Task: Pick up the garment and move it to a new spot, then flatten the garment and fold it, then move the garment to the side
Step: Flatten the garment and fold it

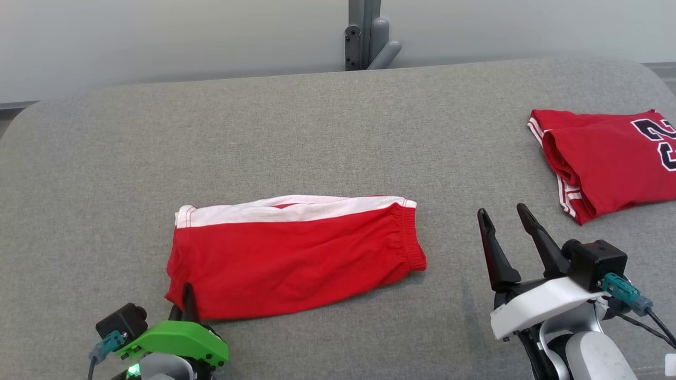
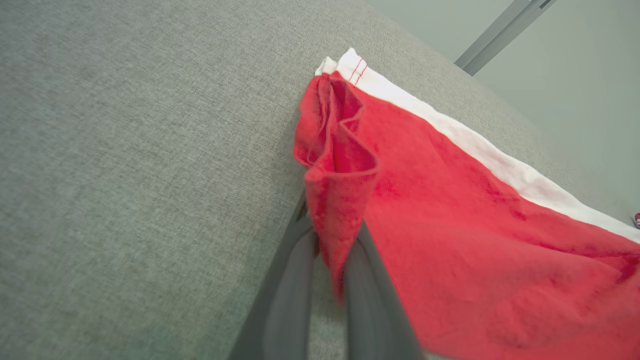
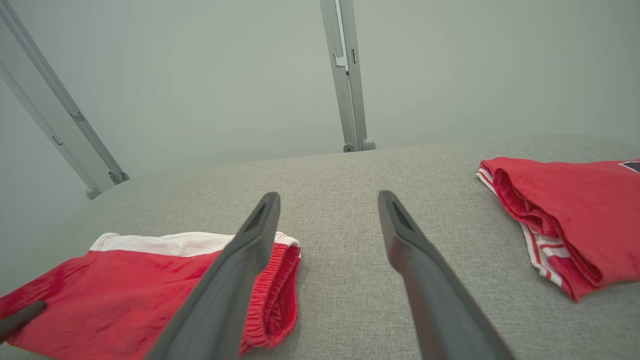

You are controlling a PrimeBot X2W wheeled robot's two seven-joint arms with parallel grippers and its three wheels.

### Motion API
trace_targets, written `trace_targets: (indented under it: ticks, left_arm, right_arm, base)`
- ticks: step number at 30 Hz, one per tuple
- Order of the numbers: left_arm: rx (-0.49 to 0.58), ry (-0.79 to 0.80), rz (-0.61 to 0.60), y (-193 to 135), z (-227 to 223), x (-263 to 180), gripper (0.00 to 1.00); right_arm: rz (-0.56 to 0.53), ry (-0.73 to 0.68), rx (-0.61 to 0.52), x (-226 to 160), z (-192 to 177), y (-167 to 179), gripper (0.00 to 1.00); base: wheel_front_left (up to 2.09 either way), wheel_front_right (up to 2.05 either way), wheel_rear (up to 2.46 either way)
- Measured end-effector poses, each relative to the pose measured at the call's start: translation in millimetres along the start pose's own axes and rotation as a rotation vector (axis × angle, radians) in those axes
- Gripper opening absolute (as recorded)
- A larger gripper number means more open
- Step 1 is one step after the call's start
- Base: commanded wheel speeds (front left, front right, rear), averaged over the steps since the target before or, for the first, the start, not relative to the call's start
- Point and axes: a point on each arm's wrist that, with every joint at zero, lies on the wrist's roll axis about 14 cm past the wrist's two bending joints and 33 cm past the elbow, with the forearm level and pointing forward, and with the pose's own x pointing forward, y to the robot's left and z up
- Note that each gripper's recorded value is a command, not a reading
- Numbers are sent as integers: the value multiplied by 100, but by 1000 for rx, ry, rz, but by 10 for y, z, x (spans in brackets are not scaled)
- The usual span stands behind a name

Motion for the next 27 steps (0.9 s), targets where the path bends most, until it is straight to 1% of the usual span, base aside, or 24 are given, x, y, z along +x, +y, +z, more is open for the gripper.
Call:
trace_targets:
  ticks: [1,2,3,4,7,12,15,19,23,27]
  left_arm:
    - [2,1,3,9,-8,-13,8]
    - [3,-3,5,10,0,-21,36]
    - [3,-13,2,-1,30,-22,85]
    - [9,-25,-1,-10,68,-22,100]
    - [35,-67,-9,-10,200,-35,100]
    - [125,-165,-41,-32,485,-97,100]
    - [199,-229,-61,-60,665,-160,100]
    - [268,-287,-100,-158,788,-258,100]
    - [301,-316,-115,-190,833,-345,100]
    - [305,-328,-120,-200,835,-409,100]
  right_arm:
    - [1,0,0,-5,2,3,100]
    - [0,0,-1,-10,5,3,100]
    - [-2,-1,-1,-15,11,-2,100]
    - [-3,-2,-2,-19,15,-5,100]
    - [-8,-4,-2,-25,24,-21,100]
    - [-17,5,-3,-33,10,-51,100]
    - [-19,9,-4,-30,6,-60,100]
    - [-17,26,-5,-27,-34,-51,100]
    - [-9,54,1,-31,-116,-24,100]
    - [1,103,19,-45,-277,19,100]
  base:
    - [0,0,0]
    - [0,0,0]
    - [0,0,0]
    - [0,0,0]
    - [0,0,0]
    - [0,0,0]
    - [0,0,0]
    - [0,0,0]
    - [0,0,0]
    - [0,0,0]
